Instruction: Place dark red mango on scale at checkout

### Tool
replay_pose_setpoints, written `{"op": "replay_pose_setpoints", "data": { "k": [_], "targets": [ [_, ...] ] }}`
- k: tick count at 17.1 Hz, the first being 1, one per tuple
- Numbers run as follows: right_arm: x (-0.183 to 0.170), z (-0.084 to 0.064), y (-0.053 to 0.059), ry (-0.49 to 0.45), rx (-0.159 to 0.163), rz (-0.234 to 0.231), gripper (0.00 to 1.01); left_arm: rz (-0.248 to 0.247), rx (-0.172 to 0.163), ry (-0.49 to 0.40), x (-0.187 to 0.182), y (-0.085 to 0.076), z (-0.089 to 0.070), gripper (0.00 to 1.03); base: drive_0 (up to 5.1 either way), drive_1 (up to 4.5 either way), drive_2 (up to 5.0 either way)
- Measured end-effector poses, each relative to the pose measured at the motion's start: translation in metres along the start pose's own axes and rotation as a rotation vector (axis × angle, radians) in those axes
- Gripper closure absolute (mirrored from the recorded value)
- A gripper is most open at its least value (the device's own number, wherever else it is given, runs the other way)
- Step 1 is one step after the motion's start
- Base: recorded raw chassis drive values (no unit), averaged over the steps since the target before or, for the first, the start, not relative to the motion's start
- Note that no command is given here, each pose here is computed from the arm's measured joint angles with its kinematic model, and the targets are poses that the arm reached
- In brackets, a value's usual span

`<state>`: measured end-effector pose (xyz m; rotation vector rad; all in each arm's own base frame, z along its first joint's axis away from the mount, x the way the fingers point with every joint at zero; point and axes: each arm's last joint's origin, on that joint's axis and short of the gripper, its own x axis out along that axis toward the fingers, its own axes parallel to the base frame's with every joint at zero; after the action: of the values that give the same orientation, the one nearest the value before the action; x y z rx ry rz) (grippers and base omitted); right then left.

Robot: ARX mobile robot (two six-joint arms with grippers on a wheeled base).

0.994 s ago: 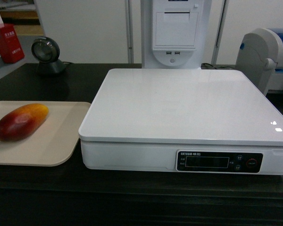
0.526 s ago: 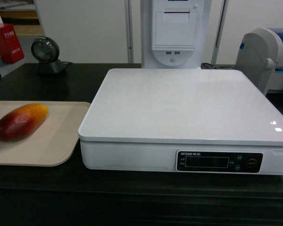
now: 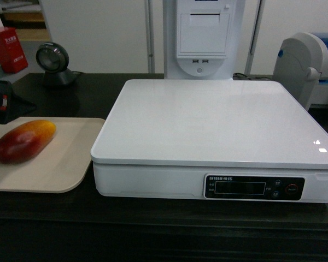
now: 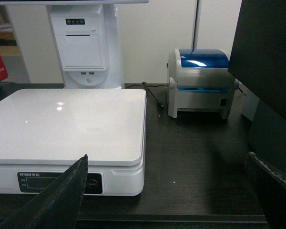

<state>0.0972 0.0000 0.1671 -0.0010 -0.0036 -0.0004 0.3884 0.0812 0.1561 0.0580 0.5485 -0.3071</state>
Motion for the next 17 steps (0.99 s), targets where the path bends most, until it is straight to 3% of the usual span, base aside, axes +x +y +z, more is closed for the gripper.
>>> {"op": "replay_pose_setpoints", "data": {
  "k": [5, 9, 13, 17],
  "targets": [
    [0.000, 0.000, 0.000, 0.000, 0.000, 0.000, 0.03, 0.040, 0.005, 0.052, 0.027, 0.017, -0.013, 0.05, 0.0, 0.00, 0.0],
    [0.000, 0.000, 0.000, 0.000, 0.000, 0.000, 0.03, -0.015, -0.047, 0.068, 0.038, 0.027, -0.022, 0.05, 0.0, 0.00, 0.0],
    [0.000, 0.000, 0.000, 0.000, 0.000, 0.000, 0.03, -0.029, -0.061, 0.082, 0.049, 0.029, -0.029, 0.05, 0.0, 0.00, 0.0],
    [0.000, 0.000, 0.000, 0.000, 0.000, 0.000, 0.03, -0.027, -0.017, 0.087, 0.057, 0.017, -0.036, 0.05, 0.0, 0.00, 0.0]
  ]
}}
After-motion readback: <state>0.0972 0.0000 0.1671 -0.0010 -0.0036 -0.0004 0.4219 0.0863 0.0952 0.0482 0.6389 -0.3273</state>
